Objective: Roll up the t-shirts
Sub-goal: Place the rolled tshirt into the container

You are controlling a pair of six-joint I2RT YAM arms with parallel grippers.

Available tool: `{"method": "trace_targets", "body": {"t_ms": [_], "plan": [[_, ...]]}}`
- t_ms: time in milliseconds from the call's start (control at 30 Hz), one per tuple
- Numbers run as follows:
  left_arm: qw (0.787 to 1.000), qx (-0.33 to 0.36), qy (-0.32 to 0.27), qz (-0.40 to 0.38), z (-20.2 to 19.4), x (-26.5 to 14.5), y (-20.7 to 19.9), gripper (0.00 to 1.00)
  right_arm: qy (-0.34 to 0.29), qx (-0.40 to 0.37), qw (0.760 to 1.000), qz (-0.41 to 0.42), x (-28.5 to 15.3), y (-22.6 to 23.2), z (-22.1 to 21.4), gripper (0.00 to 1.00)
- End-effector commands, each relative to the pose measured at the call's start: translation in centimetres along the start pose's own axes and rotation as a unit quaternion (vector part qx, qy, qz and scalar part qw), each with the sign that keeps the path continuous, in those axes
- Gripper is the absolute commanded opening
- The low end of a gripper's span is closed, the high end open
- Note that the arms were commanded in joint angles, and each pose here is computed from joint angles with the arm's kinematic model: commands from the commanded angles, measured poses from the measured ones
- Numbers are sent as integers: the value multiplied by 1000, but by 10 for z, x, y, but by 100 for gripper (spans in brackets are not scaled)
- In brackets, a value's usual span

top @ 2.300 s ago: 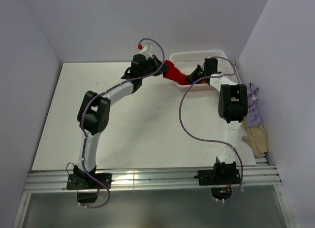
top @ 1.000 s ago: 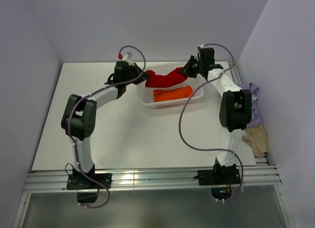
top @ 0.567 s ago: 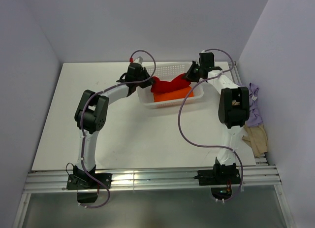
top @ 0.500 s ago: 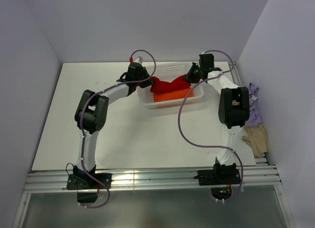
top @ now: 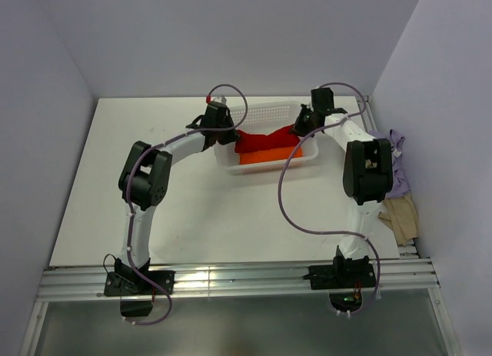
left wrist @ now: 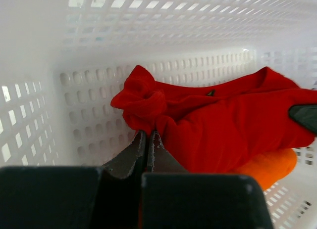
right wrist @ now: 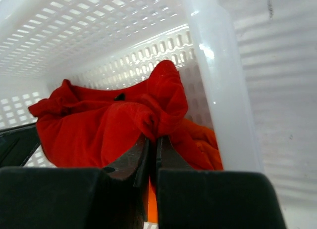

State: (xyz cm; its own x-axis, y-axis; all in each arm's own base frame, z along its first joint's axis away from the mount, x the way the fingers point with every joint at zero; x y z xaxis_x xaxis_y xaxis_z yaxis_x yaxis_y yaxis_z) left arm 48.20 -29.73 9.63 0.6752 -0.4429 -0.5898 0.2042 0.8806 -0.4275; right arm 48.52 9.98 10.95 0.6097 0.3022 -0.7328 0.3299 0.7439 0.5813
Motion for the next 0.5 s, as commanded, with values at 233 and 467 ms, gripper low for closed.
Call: {"method": "trace_targets", "body": {"t_ms": [233,467], "plan": [[997,32,45,48,-14,-20,-4,0,-34,-49,991,-116,-12,-28,-7,0],[996,43,36,64,-21,-23,-5,1,-36,-58,987,-143,-9,-34,-12,12]]}}
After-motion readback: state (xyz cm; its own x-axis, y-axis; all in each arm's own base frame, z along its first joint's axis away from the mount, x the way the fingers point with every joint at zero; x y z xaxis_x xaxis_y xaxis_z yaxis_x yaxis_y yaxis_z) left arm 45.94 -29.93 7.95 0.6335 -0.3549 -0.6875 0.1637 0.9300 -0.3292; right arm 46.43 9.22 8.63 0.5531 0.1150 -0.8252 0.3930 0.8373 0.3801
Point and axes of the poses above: each gripper's point midway between its finger pads, its own x axis out along the fingers, its own y axis along the line the jaws close on, z = x × y, the point moved 3 cm from there along -x, back along the fingers, and after that the axes turned 13 degrees about x, right-handed, at the moved point
